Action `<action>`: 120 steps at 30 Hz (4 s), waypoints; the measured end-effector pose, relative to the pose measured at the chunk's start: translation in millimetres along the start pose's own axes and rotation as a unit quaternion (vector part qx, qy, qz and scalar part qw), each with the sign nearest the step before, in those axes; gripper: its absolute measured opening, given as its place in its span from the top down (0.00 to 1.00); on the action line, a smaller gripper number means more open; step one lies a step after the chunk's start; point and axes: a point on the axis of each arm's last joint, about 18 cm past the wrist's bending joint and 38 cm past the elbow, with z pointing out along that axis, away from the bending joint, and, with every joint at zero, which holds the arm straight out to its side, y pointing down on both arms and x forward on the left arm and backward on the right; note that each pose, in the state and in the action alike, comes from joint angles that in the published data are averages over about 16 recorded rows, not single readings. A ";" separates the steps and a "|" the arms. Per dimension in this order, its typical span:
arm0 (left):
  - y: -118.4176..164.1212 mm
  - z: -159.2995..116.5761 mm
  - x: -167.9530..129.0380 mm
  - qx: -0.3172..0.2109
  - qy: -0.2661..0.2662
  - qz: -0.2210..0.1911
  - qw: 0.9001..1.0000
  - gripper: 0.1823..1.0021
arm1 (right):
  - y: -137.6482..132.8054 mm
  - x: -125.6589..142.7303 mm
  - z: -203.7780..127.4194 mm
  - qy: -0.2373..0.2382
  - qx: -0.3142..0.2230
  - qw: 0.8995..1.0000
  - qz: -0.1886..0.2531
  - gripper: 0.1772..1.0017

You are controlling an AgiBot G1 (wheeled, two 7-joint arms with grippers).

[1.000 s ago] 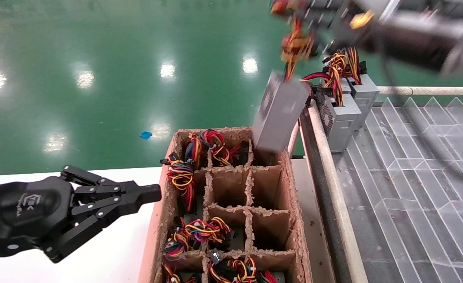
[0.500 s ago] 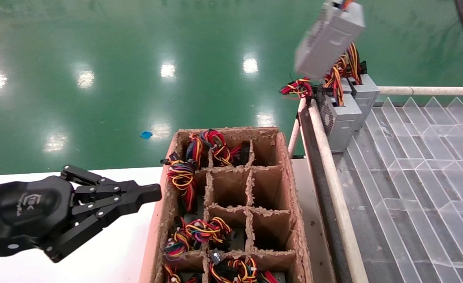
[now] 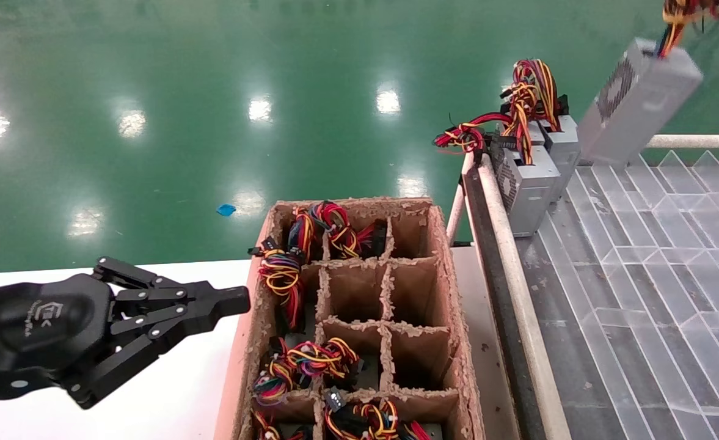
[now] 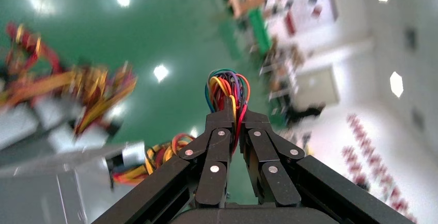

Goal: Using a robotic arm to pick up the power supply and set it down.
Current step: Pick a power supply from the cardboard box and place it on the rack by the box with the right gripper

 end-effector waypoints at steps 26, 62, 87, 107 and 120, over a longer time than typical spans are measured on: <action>0.0 0.0 0.0 0.000 0.000 0.000 1.000 0.99 | 23.2 -106.1 41.9 -0.079 0.009 0.993 0.085 0.98; 0.0 0.0 0.0 0.000 0.000 0.000 1.000 0.99 | 30.1 -152.6 95.8 -0.124 -0.019 0.985 0.115 0.96; 0.0 0.0 0.0 0.000 0.000 0.000 1.000 0.99 | 31.2 -138.1 77.0 -0.113 0.016 0.985 0.129 0.50; 0.0 0.0 0.0 0.000 0.000 0.000 1.000 0.99 | 5.6 -165.0 52.9 -0.174 0.094 0.959 0.201 0.07; 0.0 0.0 0.0 0.000 0.000 0.000 1.000 0.98 | -12.0 -198.2 21.1 -0.261 0.150 0.916 0.265 0.00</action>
